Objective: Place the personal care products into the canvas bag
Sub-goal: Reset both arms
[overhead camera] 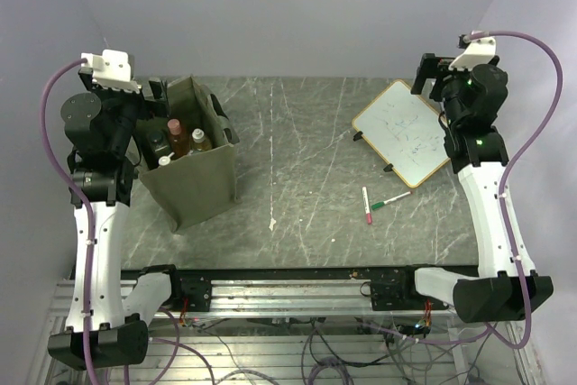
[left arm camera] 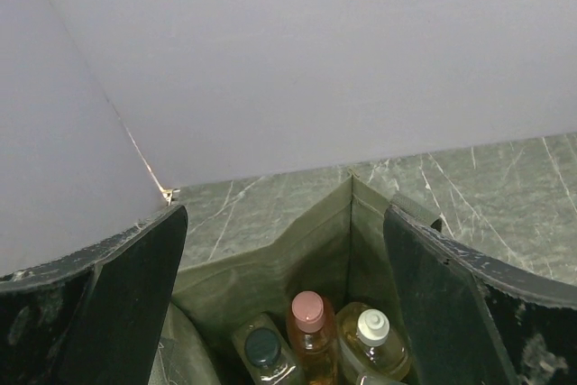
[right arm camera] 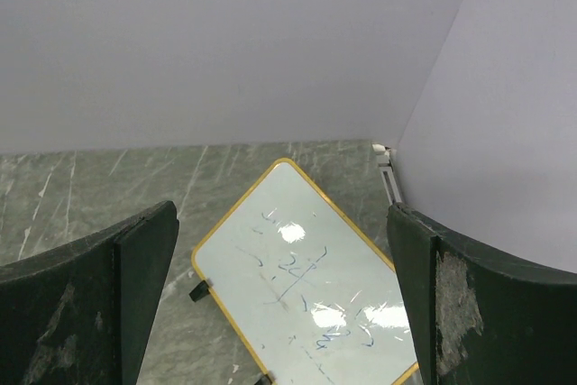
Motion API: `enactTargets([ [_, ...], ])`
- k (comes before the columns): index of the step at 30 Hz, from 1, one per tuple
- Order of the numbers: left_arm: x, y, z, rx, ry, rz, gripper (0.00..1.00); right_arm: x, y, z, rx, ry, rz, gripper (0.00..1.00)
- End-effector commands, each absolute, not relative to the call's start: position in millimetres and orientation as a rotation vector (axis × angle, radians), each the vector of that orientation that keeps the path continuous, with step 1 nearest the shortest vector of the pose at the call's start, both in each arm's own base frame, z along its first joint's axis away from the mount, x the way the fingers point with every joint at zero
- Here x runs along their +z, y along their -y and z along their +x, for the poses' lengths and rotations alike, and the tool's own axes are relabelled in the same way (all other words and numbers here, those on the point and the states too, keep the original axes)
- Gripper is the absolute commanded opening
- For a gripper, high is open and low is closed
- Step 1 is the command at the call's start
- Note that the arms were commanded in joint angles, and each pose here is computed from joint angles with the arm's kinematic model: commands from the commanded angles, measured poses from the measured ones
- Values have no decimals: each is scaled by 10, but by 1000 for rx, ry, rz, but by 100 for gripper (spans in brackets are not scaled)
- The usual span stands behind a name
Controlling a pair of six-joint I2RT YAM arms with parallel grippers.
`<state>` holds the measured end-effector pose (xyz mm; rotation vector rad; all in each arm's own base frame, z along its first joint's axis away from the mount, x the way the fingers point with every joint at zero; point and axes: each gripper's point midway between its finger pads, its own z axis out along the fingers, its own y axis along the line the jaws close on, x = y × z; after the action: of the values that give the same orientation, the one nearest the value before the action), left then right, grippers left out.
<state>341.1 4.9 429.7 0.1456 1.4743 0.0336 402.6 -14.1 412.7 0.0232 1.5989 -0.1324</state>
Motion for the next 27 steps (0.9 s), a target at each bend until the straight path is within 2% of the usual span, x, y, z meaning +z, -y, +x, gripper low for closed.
enactTargets([
  [1, 4343, -94, 3359, 62, -1446, 147, 100, 4133, 213, 3948, -163, -1588, 42, 100],
  [27, 4347, -27, 3497, 17, -1436, 169, 100, 4060, 205, 4004, -160, -1600, 37, 100],
])
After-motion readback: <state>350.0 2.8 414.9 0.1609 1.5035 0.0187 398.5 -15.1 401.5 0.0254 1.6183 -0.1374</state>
